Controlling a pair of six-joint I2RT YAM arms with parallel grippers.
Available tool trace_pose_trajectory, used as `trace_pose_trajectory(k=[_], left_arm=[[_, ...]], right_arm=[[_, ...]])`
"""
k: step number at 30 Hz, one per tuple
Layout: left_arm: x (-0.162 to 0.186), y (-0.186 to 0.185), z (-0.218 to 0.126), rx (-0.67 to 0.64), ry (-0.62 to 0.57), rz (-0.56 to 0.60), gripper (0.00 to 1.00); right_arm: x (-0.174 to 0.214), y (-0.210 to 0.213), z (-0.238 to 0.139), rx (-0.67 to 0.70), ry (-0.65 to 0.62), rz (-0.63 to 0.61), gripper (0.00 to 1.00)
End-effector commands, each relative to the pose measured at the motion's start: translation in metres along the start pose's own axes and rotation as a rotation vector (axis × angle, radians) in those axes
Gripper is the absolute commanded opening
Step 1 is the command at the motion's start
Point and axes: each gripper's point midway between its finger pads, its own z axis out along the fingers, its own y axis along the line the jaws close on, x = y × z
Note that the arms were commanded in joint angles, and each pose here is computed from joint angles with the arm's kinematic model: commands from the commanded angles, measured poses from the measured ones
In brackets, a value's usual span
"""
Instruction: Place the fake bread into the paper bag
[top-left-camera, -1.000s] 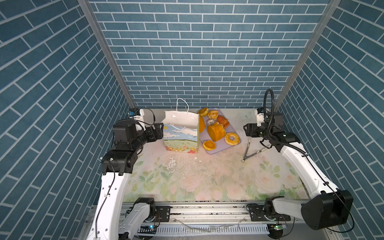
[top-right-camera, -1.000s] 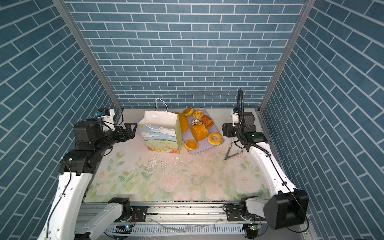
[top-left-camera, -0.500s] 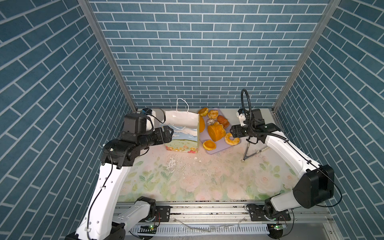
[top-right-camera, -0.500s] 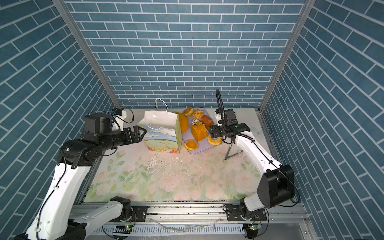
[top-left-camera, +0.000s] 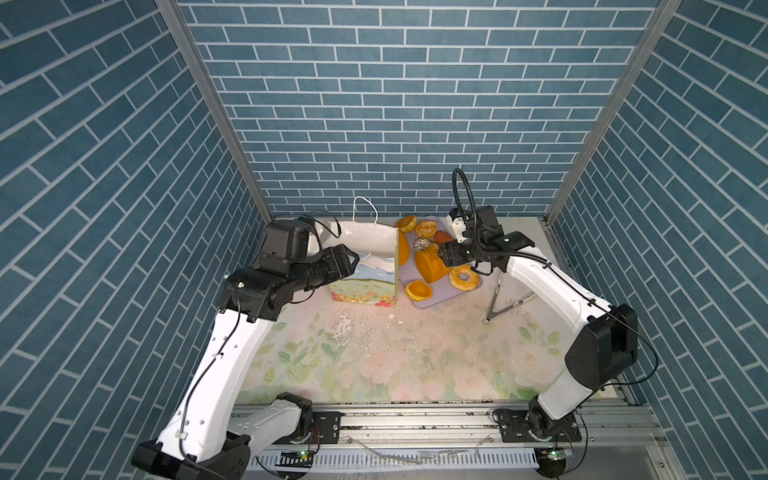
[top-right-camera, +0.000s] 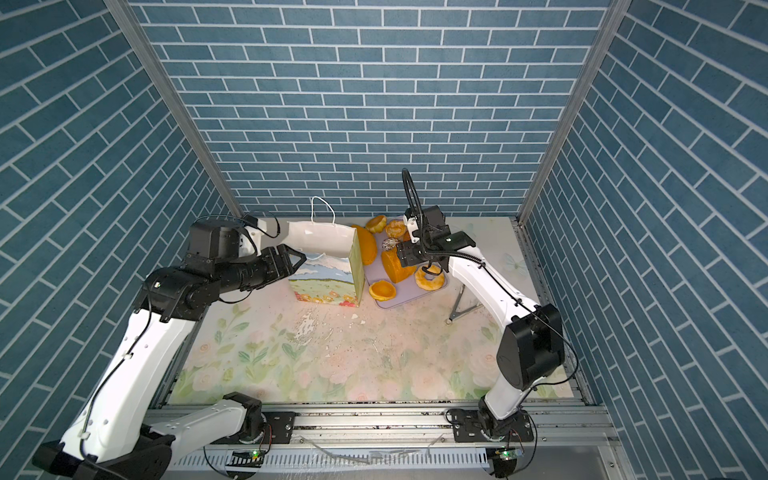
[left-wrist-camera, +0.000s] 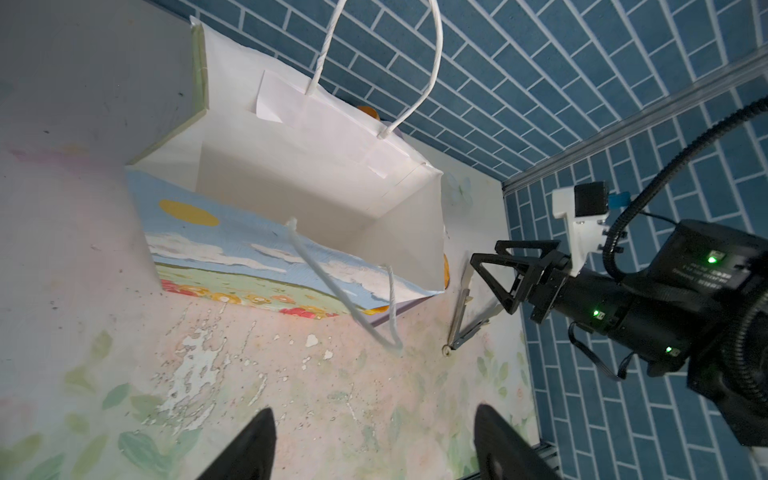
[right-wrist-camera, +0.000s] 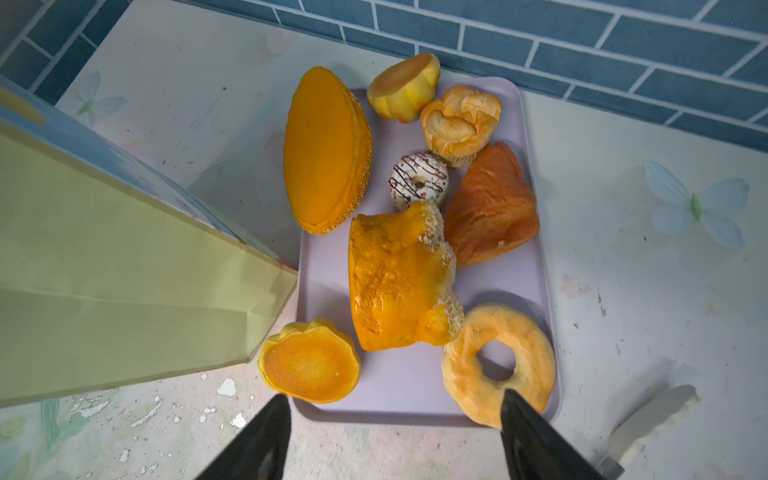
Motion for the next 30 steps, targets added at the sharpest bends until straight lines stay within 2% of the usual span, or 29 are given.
trace_pose_trajectory(k=[1,3,8,12,17,18,23,29,30], left_arm=[[-0.007,-0.012,0.015,0.061,-0.009,-0.044,0.69],[-0.009,-0.012,0.023,0.059,-0.005,-0.047,0.68],[-0.023,-0.01,0.039,0.03,-0.035,-0.051,0.52],[-0.03,-0.008,0.048,0.016,-0.044,-0.044,0.46],[-0.03,-0.006,0.048,-0.008,-0.029,-0.003,0.25],[-0.03,-0.004,0.044,-0.018,-0.034,0.008,0.2],[-0.035,0.009,0.024,-0.048,-0.038,0.052,0.07],[-0.039,0.017,0.015,-0.017,-0.003,0.081,0.04],[-0.039,0.016,0.014,-0.014,0.005,0.097,0.04]], right_arm=[[-0.008,-0.001,0.011,0.016,0.032,-0.034,0.79],[-0.019,0.003,0.021,-0.007,0.035,-0.033,0.79],[-0.042,0.016,0.045,-0.068,0.031,-0.018,0.79],[-0.057,0.022,0.067,-0.095,0.015,-0.035,0.79],[-0.075,0.036,0.084,-0.16,-0.002,-0.049,0.78],[-0.069,0.042,0.099,-0.192,0.029,-0.047,0.78],[-0.055,0.074,0.104,-0.291,0.098,-0.094,0.78],[-0.025,0.102,0.089,-0.355,0.152,-0.135,0.76],[-0.027,0.108,0.073,-0.377,0.128,-0.143,0.76]])
